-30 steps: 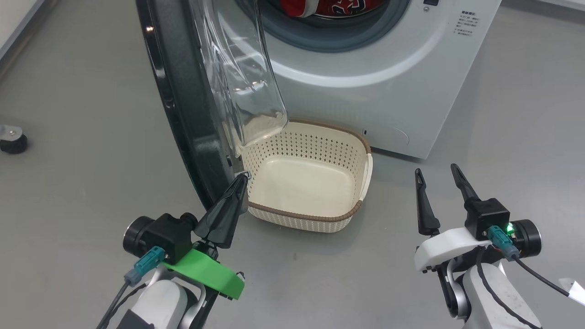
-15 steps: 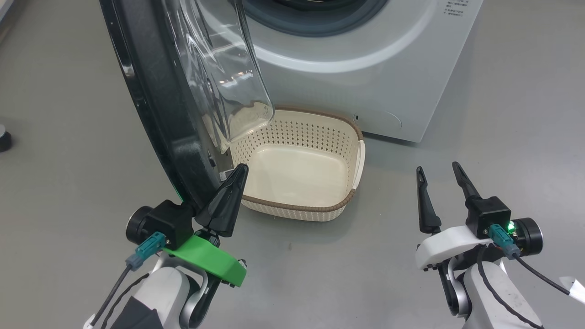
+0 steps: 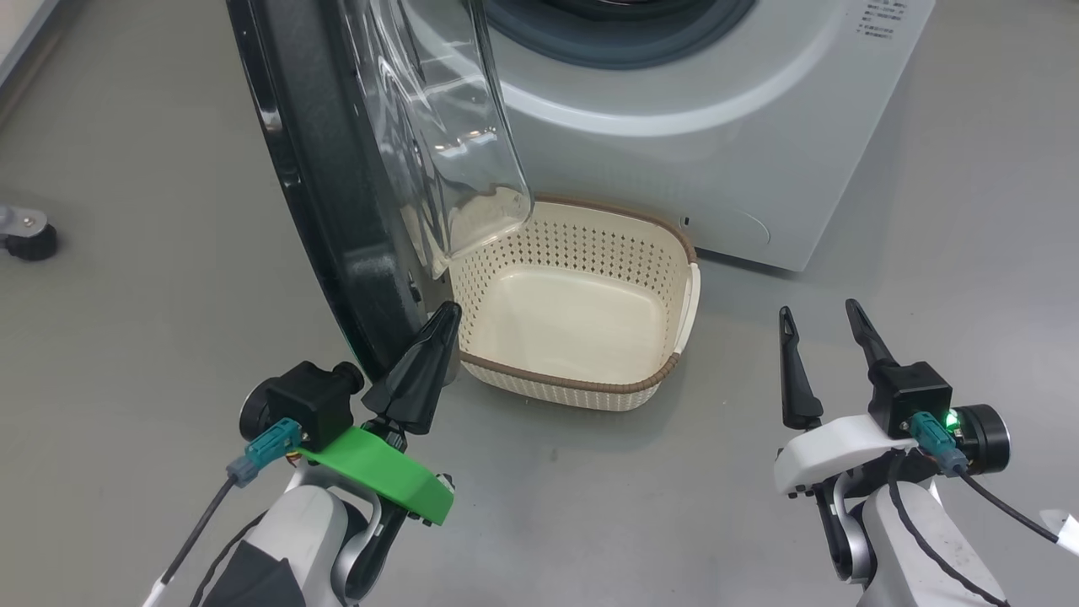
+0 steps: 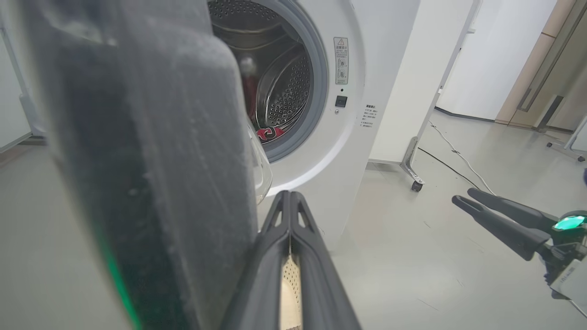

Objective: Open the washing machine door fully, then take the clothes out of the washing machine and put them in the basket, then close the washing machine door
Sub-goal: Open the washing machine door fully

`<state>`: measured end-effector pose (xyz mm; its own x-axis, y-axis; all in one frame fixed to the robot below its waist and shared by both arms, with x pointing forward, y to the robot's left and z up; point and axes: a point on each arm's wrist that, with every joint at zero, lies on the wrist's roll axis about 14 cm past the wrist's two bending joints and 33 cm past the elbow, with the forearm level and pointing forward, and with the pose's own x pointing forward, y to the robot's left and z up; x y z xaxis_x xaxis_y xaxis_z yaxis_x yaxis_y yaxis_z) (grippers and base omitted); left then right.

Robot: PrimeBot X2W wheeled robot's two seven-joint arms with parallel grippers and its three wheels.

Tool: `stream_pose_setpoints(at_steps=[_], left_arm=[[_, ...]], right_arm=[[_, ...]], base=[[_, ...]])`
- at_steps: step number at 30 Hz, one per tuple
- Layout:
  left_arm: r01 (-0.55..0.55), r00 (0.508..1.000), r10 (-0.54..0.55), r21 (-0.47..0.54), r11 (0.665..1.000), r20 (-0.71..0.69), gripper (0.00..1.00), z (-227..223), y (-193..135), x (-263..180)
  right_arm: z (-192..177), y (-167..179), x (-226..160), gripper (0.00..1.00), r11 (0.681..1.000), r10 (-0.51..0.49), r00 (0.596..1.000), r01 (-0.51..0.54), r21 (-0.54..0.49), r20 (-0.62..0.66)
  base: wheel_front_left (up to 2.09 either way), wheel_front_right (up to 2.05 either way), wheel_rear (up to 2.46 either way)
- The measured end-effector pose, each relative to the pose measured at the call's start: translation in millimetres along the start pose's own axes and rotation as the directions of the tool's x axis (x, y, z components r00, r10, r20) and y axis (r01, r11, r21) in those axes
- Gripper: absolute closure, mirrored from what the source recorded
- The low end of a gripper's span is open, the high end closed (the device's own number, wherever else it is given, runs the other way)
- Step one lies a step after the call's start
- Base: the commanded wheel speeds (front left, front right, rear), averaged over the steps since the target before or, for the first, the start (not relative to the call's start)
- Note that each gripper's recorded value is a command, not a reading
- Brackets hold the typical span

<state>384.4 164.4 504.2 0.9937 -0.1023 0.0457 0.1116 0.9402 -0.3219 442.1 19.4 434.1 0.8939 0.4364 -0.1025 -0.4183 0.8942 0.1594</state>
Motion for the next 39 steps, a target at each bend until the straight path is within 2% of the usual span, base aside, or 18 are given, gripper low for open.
stream_pose_setpoints(at_steps=[7,13,20,23,24,25,26,33,39], left_arm=[[-0.078,0.997,0.078,-0.014,0.997,0.021,1.00,6,19,-10],[-0.206,0.977,0.207,-0.031,0.978,0.049,1.00,15,55,-28],[-0.405,0.910,0.406,-0.026,0.914,0.081,1.00,29,115,-58],[-0.467,0.880,0.467,-0.024,0.884,0.089,1.00,34,137,-68],[-0.467,0.880,0.467,-0.024,0.884,0.089,1.00,34,137,-68],[-0.511,0.854,0.511,-0.027,0.859,0.093,1.00,37,152,-75],[-0.511,0.854,0.511,-0.027,0.859,0.093,1.00,37,152,-75],[-0.625,0.776,0.623,-0.018,0.781,0.094,1.00,45,196,-96],[-0.643,0.763,0.637,0.021,0.766,0.107,1.00,57,215,-89]], right_arm=[[1,14,3,0.00,0.999,0.040,0.999,-0.040,-0.004,0.000],[4,23,4,0.00,0.998,0.070,0.998,-0.070,-0.007,0.005],[5,30,4,0.00,0.996,0.092,0.996,-0.092,-0.008,0.006],[3,31,3,0.00,0.995,0.099,0.995,-0.099,-0.006,-0.001],[3,31,3,0.00,0.995,0.099,0.995,-0.099,-0.006,-0.001],[1,29,2,0.00,0.996,0.093,0.996,-0.093,-0.004,-0.006],[1,29,2,0.00,0.996,0.093,0.996,-0.093,-0.004,-0.006],[-7,21,1,0.00,0.997,0.076,0.997,-0.076,0.003,-0.023],[-9,14,5,0.00,0.998,0.061,0.998,-0.060,0.011,-0.024]], base=[[0.00,0.00,0.00],[0.00,0.00,0.00],[0.00,0.00,0.00],[0.00,0.00,0.00],[0.00,0.00,0.00],[0.00,0.00,0.00],[0.00,0.00,0.00],[0.00,0.00,0.00],[0.00,0.00,0.00]])
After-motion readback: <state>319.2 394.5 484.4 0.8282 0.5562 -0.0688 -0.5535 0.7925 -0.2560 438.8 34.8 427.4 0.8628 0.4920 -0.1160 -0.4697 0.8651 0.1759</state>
